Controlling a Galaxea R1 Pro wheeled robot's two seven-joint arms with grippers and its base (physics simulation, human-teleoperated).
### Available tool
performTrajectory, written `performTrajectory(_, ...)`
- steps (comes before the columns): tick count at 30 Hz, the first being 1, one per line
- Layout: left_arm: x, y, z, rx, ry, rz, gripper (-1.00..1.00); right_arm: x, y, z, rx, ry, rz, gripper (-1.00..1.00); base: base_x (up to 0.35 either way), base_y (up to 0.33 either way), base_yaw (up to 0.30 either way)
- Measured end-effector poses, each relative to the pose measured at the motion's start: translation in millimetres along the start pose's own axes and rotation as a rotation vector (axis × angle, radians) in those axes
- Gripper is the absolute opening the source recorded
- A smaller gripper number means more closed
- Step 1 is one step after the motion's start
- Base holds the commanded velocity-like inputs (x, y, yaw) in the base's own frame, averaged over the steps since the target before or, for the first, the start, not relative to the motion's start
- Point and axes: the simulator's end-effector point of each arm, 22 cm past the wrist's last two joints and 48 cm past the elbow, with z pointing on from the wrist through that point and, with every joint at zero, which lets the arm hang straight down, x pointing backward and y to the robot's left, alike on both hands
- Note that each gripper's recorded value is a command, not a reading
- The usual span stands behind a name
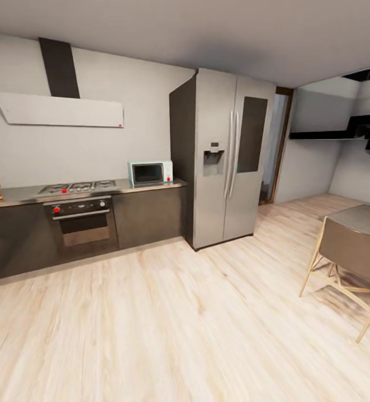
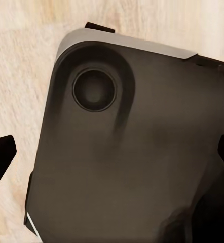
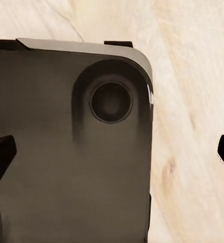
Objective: In the kitchen, take the popcorn bag from the countertop, put it into the microwave, and heat it until the popcorn is cooked so the cooked popcorn ends up inside the bag.
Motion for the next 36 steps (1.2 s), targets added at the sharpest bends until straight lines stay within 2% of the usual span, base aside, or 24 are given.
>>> performTrajectory(4,0.1,0.3,0.0,-0.001,0.000,-0.001,1.00,0.3,-3.7,0.0,0.012,0.001,0.016,1.00,0.327,0.000,0.000)
performTrajectory(12,0.1,0.6,0.0,-0.003,0.000,-0.002,1.00,0.2,-5.6,0.0,0.015,0.001,0.004,1.00,0.328,0.000,0.000)
performTrajectory(25,0.4,-0.2,0.0,-0.002,0.000,0.000,1.00,-5.2,4.6,0.1,0.002,-0.015,0.005,1.00,0.329,0.000,0.000)
performTrajectory(32,0.5,-1.0,0.0,-0.001,0.001,0.000,1.00,-5.6,-0.6,0.2,0.009,-0.016,0.004,1.00,0.329,0.000,0.000)
performTrajectory(36,0.4,-1.5,0.0,-0.001,0.000,0.000,1.00,-6.0,4.1,0.1,0.002,-0.017,0.005,1.00,0.329,0.000,0.000)
